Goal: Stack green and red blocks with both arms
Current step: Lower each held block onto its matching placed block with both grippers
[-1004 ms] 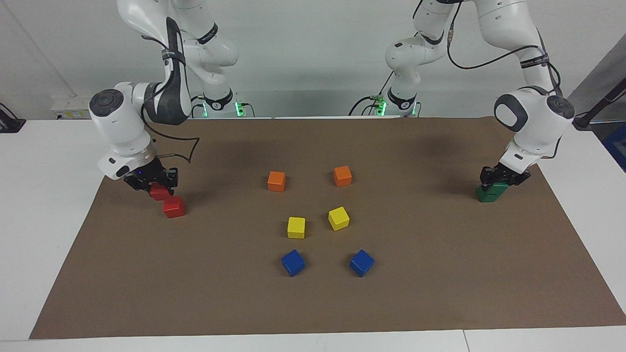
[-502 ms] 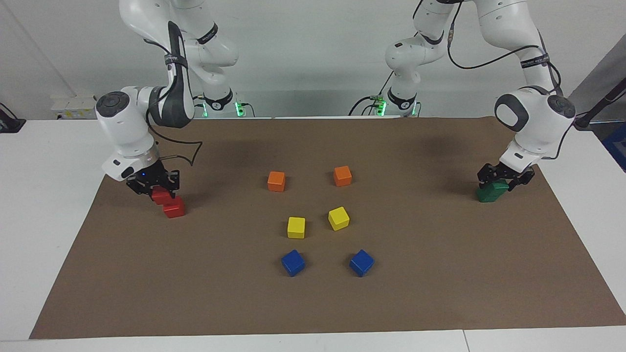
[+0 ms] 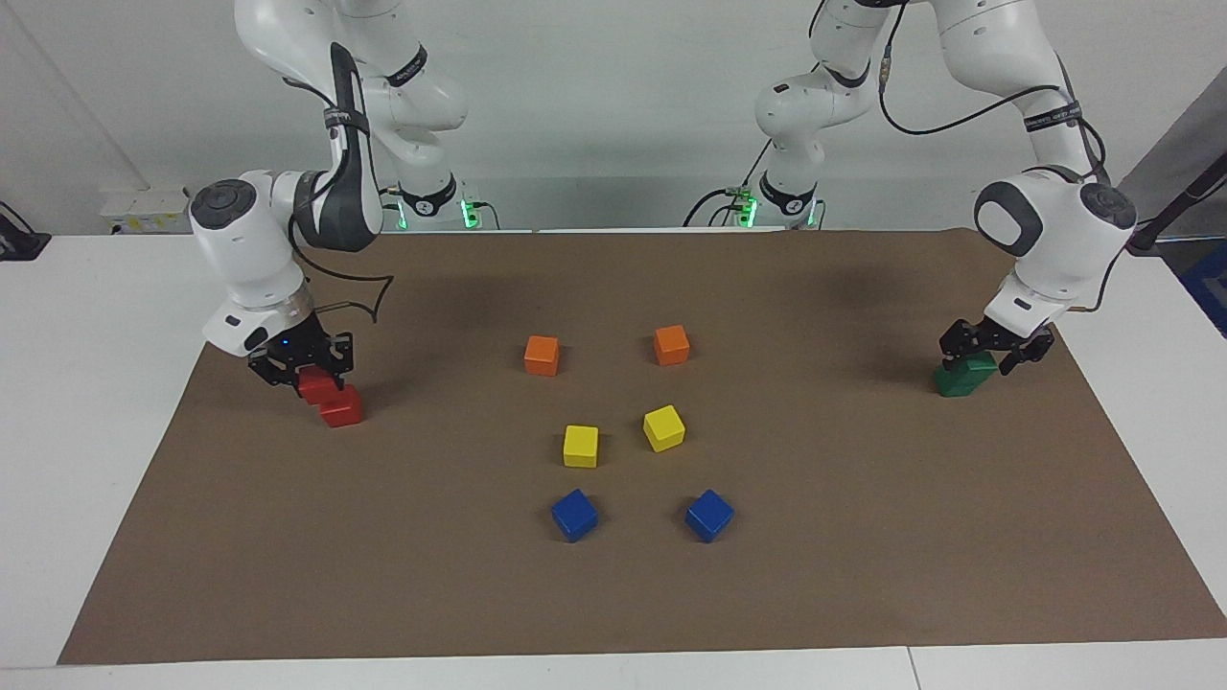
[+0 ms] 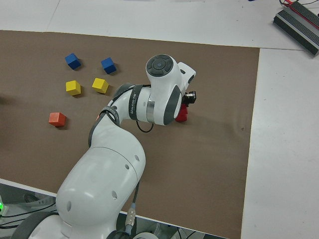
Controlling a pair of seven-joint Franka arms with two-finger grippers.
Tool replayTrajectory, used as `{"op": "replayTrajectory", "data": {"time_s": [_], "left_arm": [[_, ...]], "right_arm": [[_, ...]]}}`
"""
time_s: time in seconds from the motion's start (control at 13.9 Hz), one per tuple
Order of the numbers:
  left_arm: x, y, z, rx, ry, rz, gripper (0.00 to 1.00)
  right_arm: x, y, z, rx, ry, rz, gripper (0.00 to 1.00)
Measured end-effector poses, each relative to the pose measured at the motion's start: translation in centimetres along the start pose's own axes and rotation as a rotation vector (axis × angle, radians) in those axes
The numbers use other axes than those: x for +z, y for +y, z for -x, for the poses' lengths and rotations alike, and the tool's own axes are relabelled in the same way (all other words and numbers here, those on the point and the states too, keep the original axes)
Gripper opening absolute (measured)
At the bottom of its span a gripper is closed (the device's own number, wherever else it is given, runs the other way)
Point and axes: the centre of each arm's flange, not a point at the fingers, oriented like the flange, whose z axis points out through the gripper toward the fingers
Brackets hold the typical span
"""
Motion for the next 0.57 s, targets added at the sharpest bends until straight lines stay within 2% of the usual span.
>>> {"op": "replayTrajectory", "data": {"time_s": [0.22,0.57], "left_arm": [[-4.3,-0.4,-1.9,0.011,-0.001,0.004,1.0],[-9.2,0.4,-3.6,-0.03,0.011,0.003,1.0]], "right_arm": [[0.5,-0.6,-0.2,0.032,0.008,-0.042,0.55],[0.8,-0.8,-0.2,0.036,0.004,-0.05,0.55]]}}
